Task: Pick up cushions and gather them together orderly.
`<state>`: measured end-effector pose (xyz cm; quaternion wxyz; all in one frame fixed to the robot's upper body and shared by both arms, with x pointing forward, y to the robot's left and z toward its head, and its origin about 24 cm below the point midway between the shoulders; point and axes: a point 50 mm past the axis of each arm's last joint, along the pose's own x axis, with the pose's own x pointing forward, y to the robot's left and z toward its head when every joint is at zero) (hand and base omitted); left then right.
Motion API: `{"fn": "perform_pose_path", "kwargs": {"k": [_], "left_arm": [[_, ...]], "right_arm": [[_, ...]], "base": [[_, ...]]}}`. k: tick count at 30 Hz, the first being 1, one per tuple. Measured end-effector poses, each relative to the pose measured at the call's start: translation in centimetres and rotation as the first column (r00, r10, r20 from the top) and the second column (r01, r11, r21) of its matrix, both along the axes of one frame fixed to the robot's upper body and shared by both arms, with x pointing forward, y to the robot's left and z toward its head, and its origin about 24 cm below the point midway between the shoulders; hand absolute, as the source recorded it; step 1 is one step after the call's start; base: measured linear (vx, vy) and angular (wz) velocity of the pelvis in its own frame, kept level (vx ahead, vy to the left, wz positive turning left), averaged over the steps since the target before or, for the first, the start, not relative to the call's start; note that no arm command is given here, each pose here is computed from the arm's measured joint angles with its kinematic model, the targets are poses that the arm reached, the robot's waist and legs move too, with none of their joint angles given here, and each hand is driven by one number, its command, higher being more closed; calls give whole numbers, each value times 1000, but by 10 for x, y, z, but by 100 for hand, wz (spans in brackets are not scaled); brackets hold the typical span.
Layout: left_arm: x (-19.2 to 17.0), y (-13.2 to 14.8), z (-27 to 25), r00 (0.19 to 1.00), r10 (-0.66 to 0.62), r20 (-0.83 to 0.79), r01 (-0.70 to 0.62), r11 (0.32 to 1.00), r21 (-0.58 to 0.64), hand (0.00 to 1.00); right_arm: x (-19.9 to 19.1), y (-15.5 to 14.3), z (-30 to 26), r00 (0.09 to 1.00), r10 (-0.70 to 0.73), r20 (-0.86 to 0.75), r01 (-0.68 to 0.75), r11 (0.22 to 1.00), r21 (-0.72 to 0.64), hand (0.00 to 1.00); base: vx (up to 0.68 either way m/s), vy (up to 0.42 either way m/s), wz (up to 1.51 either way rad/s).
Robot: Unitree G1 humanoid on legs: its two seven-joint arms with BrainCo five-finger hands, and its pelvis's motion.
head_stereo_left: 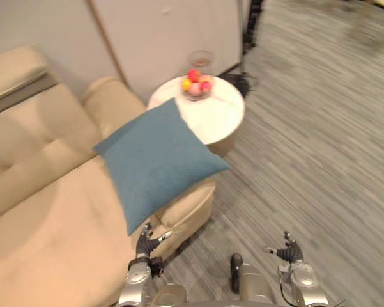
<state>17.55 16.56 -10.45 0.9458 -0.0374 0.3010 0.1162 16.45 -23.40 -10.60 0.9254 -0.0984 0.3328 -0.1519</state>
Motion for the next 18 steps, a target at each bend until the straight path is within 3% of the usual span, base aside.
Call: {"fn": "perform_pose_path", "kwargs": {"k": [6, 10, 18], "left_arm": [[-7, 4, -3, 1000, -10, -24, 11, 1000, 13, 0], [-19, 24, -9, 997, -8, -72, 13, 998, 69, 0], [-31, 31, -13, 993, -28, -114, 40, 994, 102, 0]], "right_arm": [[-2, 1, -3, 999, -48, 3, 48, 998, 30, 0], [-10, 4, -11, 997, -67, -50, 69, 997, 46, 0], [-24, -6, -15, 989, -111, -95, 113, 993, 23, 0]], "base": [[132, 2, 101], [54, 88, 31], [9, 51, 44]]}}
